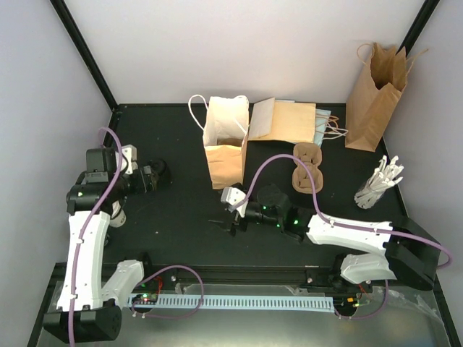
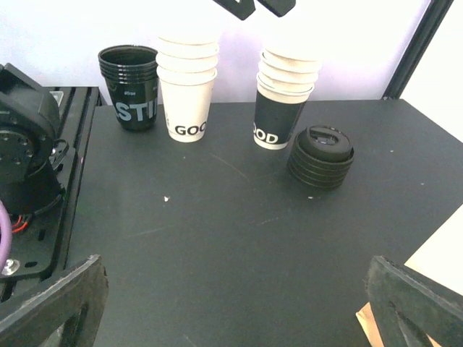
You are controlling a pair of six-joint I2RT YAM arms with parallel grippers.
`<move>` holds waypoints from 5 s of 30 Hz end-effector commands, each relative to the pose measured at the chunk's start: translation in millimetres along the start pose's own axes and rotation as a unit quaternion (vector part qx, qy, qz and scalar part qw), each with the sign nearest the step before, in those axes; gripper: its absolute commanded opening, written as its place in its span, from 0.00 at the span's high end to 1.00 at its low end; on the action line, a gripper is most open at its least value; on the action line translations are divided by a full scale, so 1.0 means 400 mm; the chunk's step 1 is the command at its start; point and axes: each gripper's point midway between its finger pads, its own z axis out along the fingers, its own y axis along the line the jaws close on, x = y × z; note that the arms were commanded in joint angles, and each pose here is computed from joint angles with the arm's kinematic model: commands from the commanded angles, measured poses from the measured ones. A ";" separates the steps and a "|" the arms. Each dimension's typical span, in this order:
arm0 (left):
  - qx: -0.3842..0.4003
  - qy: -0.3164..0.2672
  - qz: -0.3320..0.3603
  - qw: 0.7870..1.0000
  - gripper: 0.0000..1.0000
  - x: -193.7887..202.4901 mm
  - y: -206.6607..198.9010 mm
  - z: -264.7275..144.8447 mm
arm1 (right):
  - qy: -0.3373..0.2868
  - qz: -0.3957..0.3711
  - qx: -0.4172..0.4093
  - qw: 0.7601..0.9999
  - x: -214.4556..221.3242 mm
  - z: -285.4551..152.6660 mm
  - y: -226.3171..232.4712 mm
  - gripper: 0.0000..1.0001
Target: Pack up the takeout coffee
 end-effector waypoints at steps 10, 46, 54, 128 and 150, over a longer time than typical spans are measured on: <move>-0.133 -0.021 0.012 0.991 0.27 -0.131 0.098 -0.008 | 0.050 0.093 0.100 0.989 -0.086 0.016 -0.116 0.00; -0.232 0.157 0.021 0.960 0.62 -0.213 0.259 0.246 | 0.096 0.136 0.064 0.984 -0.073 -0.058 -0.066 0.00; -0.233 0.179 0.016 0.956 0.89 -0.196 0.264 0.257 | 0.097 0.135 0.066 0.984 -0.074 -0.063 -0.067 0.00; -0.031 0.020 0.059 0.998 0.98 -0.165 -0.094 -0.122 | 0.068 0.077 0.105 0.989 -0.162 -0.079 -0.115 0.00; 0.060 0.128 0.188 0.972 0.98 0.255 -0.373 -0.002 | 0.188 0.267 0.249 0.912 0.067 -0.264 -0.160 0.00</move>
